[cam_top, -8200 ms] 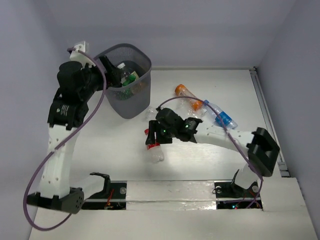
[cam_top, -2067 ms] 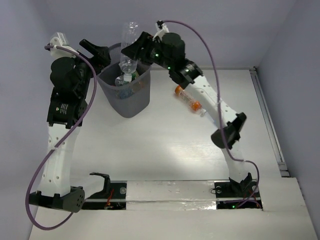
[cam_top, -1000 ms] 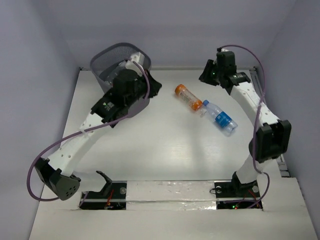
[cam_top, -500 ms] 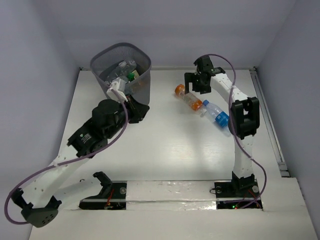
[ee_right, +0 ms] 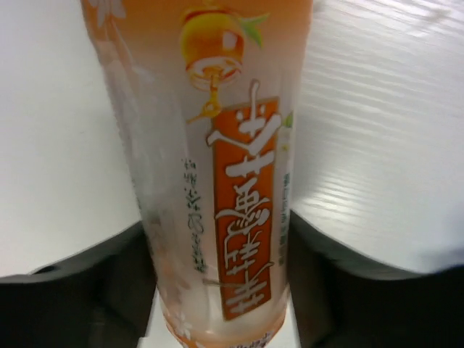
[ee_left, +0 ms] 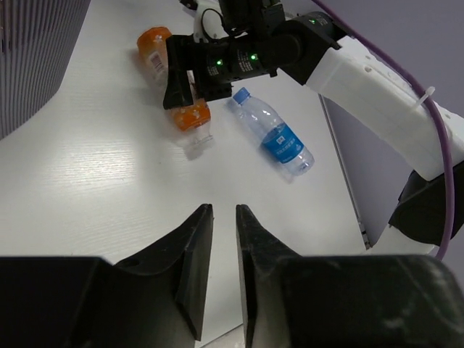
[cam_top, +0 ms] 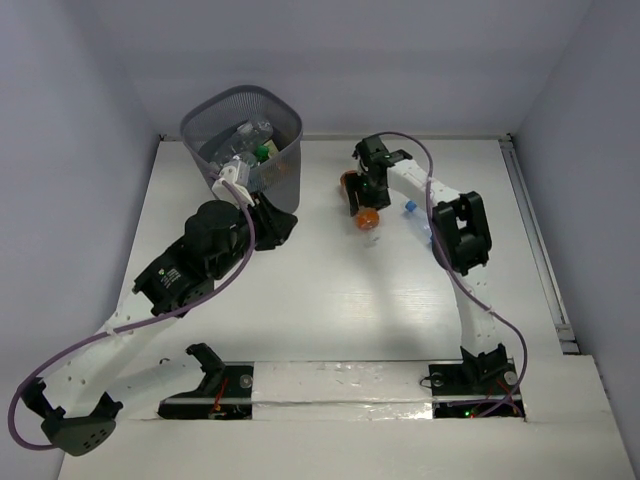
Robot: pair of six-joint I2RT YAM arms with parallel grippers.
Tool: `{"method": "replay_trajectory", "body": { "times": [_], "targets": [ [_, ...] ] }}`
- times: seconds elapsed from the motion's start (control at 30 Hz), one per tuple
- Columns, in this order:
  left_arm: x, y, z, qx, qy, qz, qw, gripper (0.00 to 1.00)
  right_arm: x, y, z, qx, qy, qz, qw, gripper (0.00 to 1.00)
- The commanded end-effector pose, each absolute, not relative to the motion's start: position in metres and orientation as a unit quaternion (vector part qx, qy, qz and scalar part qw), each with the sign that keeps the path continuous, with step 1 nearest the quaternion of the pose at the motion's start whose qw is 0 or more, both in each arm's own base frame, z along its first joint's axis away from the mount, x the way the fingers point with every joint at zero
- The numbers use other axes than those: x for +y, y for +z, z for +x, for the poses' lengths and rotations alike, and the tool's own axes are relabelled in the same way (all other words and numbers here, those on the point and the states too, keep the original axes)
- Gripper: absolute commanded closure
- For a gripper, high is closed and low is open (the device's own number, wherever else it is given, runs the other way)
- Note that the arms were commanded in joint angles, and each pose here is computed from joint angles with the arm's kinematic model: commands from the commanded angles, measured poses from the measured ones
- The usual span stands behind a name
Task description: Put the plastic bottles in the bin
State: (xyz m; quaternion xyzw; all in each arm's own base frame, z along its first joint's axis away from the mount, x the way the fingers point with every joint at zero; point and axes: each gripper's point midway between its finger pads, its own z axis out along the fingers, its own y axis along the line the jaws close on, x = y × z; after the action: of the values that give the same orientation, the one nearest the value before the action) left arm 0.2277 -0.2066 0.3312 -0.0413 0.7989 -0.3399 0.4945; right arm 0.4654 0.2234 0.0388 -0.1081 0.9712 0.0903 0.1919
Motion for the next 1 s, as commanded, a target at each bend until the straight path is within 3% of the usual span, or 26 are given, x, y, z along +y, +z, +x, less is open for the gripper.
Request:
{"method": "replay_trajectory", "body": {
  "times": [0.0,0.03,0.07,0.27,0.4,0.47,0.63,0.9,0.97],
  "targets": [
    [-0.205,0.344,0.226,0.786,-0.348,-0.04,0.508,0.81,0.245,0.064,0.474,0.96,0.1,-0.115,0.233,0.4],
    [-0.204,0.345,0.226,0.786,-0.348,-0.041,0.51,0.77,0.244,0.063,0.472,0.96,0.103,-0.108,0.236,0.52],
    [-0.201,0.348,0.225,0.784,-0.348,-0.042,0.513,0.75,0.248,0.083,0.473,0.955,0.12,-0.095,0.253,0.56],
    [-0.158,0.403,0.225,0.763,-0.287,-0.059,0.576,0.58,0.239,0.19,0.467,0.921,0.146,-0.062,0.357,0.61],
    [-0.128,0.454,0.218,0.721,-0.276,-0.08,0.631,0.52,0.258,0.317,0.445,0.856,0.245,-0.053,0.453,0.63],
    [-0.12,0.465,0.218,0.708,-0.27,-0.092,0.646,0.5,0.276,0.35,0.435,0.833,0.288,-0.063,0.468,0.63],
    [-0.116,0.486,0.215,0.682,-0.285,-0.096,0.667,0.48,0.338,0.451,0.424,0.75,0.41,-0.063,0.515,0.6],
    [-0.128,0.475,0.217,0.692,-0.291,-0.071,0.657,0.48,0.443,0.487,0.434,0.657,0.617,0.047,0.432,0.47],
    [-0.128,0.472,0.216,0.694,-0.291,-0.069,0.655,0.48,0.455,0.495,0.434,0.637,0.635,0.064,0.432,0.36]
  ]
}}
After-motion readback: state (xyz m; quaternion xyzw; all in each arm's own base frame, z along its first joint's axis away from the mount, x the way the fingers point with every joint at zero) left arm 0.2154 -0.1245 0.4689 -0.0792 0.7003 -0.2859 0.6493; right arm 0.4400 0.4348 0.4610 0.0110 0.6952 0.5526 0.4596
